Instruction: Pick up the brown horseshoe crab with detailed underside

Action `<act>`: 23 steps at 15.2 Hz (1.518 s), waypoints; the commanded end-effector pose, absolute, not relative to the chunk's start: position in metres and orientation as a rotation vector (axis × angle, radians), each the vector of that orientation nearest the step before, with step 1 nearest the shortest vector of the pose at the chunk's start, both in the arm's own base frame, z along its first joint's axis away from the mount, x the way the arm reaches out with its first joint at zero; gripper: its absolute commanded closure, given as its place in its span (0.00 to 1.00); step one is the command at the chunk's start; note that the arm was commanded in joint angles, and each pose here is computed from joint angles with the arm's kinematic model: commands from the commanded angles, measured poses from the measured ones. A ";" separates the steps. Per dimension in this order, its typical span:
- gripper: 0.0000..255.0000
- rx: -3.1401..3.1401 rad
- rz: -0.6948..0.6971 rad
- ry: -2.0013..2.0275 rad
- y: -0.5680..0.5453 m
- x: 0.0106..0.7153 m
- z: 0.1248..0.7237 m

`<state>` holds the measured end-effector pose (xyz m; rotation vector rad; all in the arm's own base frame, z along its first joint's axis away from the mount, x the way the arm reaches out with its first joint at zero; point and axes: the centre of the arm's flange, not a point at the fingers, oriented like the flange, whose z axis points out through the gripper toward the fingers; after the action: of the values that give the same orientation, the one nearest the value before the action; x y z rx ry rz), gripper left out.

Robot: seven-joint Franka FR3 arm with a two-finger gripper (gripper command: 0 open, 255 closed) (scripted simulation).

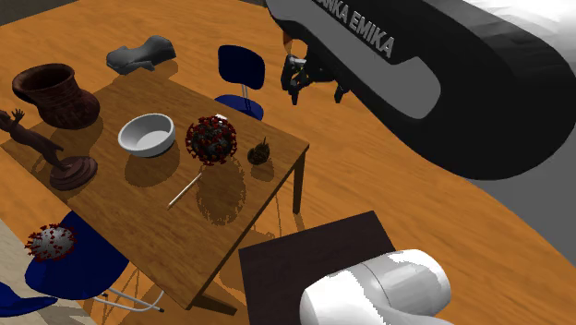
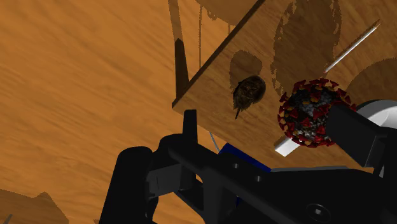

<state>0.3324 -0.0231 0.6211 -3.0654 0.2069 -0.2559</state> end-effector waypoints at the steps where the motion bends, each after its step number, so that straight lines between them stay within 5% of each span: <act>1: 0.00 -3.065 -0.256 0.207 -0.023 0.332 0.621; 23: 0.00 -3.129 -0.292 0.468 0.064 0.491 0.389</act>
<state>0.4815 0.0587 0.4020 -3.1281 0.4554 -0.2887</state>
